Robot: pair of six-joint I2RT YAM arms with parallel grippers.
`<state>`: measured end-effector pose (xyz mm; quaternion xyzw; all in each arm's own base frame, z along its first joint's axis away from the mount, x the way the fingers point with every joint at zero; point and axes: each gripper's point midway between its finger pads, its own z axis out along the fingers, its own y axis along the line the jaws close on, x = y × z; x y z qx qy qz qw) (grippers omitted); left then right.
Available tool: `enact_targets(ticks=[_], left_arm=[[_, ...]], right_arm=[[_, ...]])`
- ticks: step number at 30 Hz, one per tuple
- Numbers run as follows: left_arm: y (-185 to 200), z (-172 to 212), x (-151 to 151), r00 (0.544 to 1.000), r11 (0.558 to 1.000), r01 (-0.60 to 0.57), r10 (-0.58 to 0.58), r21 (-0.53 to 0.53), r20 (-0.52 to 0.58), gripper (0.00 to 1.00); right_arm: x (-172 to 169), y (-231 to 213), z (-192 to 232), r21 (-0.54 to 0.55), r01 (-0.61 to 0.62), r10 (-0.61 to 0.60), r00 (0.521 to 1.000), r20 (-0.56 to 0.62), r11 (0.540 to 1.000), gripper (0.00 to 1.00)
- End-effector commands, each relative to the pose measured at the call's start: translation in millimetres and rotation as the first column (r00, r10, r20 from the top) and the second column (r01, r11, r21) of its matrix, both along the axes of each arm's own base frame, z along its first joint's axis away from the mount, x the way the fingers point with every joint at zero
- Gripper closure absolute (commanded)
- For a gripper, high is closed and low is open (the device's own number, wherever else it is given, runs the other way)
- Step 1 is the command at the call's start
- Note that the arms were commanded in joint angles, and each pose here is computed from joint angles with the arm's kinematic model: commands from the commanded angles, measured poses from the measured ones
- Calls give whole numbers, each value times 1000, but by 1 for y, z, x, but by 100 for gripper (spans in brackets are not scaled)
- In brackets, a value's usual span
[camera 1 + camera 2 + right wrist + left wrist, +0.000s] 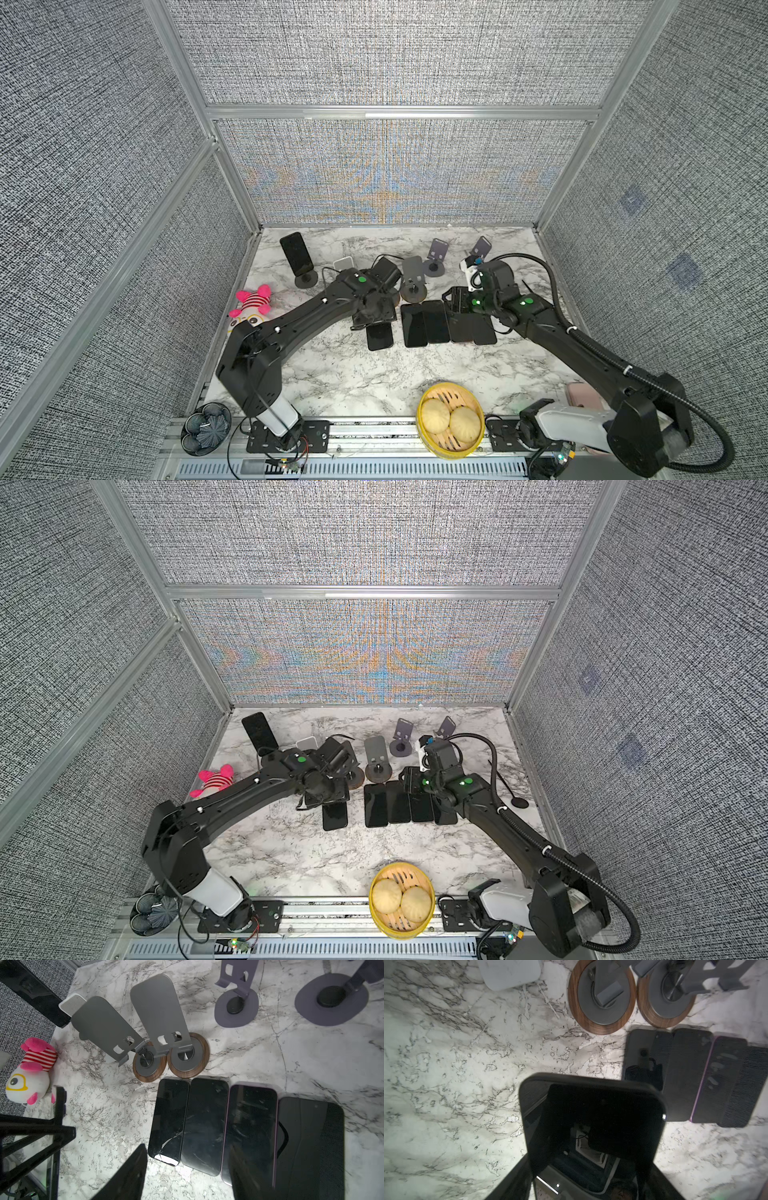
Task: Remove the phone from the phone stand
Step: 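Lower the black phone with the left gripper beside the flat phones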
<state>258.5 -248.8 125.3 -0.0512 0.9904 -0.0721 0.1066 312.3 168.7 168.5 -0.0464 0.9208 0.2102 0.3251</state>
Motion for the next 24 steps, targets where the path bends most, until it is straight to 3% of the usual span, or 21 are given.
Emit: enact_targets(ticks=[1, 9, 24], left_arm=[[-2, -8, 5, 1000, 998, -15, 15, 69, -2, 90], [-29, -30, 22, 1000, 997, 14, -13, 74, -11, 90], [-32, -59, 38, 999, 985, 37, -40, 170, 16, 86]], right_arm=[[-9, -14, -9, -35, 12, -13, 999, -35, 999, 37], [-19, -36, -10, -45, 60, -61, 998, -32, 997, 37], [-24, -44, -11, -33, 84, -85, 996, -21, 996, 38]])
